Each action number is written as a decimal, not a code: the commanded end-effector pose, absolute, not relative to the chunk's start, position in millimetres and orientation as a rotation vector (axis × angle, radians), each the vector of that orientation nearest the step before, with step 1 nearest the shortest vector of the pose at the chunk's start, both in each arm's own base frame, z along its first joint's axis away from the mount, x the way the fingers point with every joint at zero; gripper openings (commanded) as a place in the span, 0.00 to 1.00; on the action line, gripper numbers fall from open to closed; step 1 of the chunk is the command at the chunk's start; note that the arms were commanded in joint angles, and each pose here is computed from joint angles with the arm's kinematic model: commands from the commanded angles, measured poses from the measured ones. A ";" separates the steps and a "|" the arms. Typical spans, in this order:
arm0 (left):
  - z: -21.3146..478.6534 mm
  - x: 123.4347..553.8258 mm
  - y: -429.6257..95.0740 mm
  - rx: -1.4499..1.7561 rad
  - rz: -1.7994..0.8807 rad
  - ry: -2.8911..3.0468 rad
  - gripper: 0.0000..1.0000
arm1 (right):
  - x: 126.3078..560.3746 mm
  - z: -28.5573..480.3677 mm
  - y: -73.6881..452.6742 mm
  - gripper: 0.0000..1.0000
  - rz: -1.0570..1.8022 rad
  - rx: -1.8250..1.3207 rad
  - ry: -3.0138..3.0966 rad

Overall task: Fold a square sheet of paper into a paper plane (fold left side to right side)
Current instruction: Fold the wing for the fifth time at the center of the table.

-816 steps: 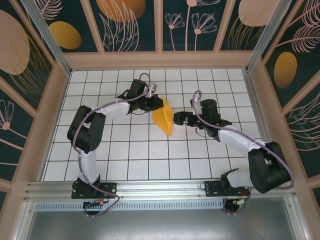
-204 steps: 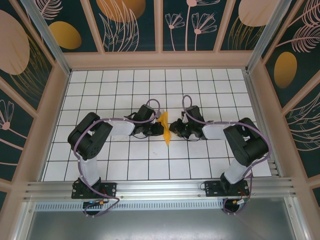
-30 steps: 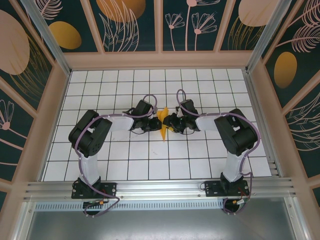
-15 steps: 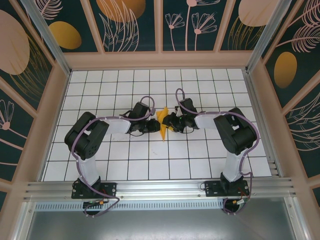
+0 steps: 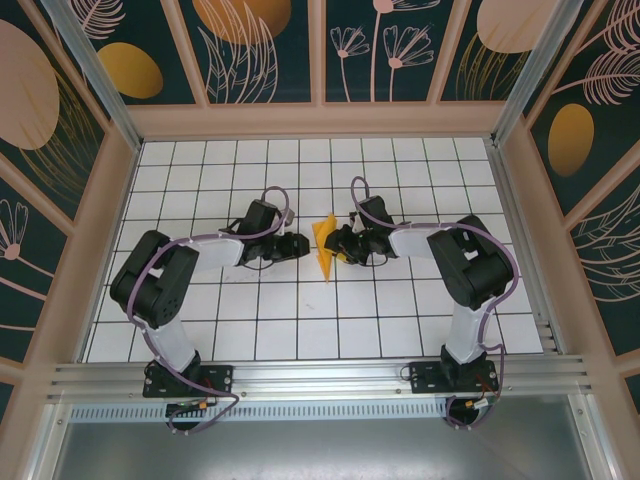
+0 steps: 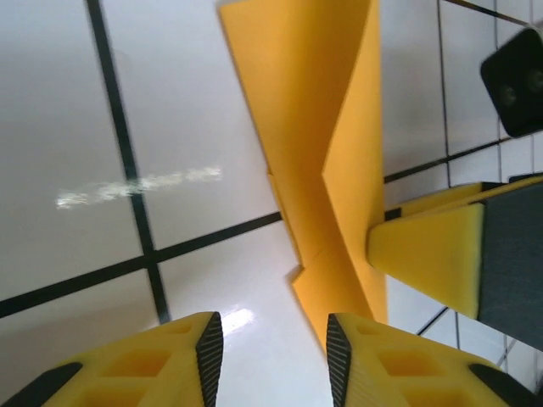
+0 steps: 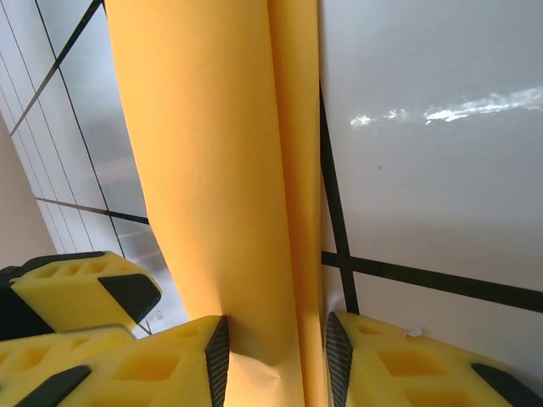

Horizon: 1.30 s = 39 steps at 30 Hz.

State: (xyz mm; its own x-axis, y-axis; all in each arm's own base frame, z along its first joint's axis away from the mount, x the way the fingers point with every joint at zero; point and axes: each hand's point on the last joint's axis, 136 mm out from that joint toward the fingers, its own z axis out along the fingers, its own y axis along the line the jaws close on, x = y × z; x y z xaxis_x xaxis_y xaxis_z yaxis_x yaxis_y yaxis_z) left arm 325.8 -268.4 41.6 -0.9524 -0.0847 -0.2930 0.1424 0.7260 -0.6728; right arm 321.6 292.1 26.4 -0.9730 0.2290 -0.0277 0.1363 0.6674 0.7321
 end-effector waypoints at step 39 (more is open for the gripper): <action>15.4 377.9 -300.9 0.058 -1.150 2.626 0.07 | 310.6 -7.7 281.9 0.40 1.020 0.264 2.822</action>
